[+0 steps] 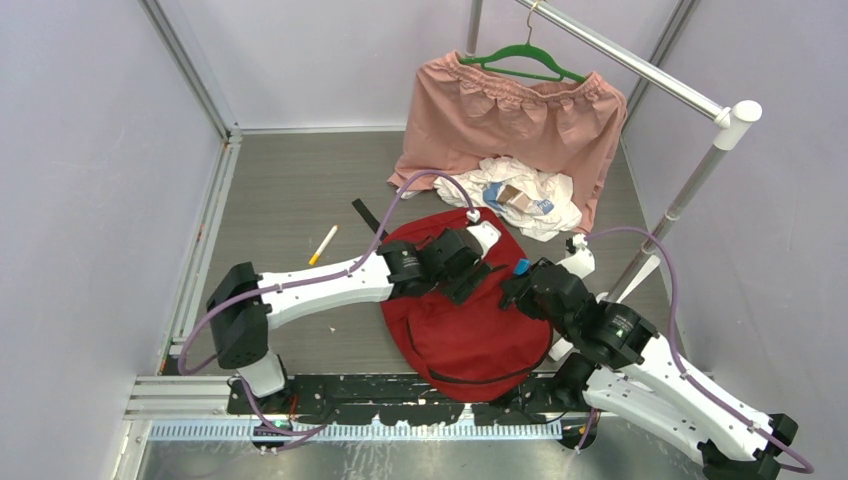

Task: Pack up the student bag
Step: Place the stationery in the student bag, then pick up the stationery from the center of the board.

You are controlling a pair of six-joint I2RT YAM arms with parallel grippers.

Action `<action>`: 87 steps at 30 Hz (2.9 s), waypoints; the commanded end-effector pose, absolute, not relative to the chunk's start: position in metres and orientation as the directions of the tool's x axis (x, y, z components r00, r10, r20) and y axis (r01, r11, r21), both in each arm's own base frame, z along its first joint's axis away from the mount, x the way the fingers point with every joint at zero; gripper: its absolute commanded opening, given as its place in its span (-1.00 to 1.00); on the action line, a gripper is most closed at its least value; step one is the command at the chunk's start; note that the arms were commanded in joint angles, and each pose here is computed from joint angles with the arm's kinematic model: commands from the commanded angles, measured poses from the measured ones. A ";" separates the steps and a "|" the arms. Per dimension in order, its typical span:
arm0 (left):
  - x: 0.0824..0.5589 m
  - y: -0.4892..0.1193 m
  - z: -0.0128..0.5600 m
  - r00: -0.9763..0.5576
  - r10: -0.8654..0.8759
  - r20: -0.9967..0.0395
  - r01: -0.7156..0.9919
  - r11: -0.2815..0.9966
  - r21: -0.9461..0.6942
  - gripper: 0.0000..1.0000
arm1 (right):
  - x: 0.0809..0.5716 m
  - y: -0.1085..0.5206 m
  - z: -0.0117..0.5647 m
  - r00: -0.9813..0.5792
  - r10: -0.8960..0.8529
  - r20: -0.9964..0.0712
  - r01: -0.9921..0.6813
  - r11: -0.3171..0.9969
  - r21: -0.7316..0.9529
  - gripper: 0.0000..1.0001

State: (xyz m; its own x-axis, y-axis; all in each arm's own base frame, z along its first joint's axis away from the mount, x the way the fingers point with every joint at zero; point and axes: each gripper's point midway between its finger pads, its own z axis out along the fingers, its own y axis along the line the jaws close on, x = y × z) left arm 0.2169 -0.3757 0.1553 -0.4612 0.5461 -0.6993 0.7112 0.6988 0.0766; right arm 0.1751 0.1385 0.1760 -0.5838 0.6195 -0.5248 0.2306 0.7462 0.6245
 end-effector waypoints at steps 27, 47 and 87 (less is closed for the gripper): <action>0.222 -0.365 0.243 -0.535 0.277 -0.798 0.709 0.660 -0.246 -1.00 | 0.194 0.257 0.174 -0.764 0.573 -0.295 0.089 0.548 0.832 -0.98; 0.199 -0.351 0.253 -0.550 0.244 -0.798 0.730 0.605 -0.318 -1.00 | 0.234 0.234 0.181 -0.643 0.661 -0.387 0.114 0.582 0.805 0.49; 0.305 -0.157 0.190 -0.563 0.196 -0.803 0.242 0.968 0.067 0.49 | 0.189 0.183 0.189 -0.658 0.484 -0.577 -0.001 0.765 0.644 -0.60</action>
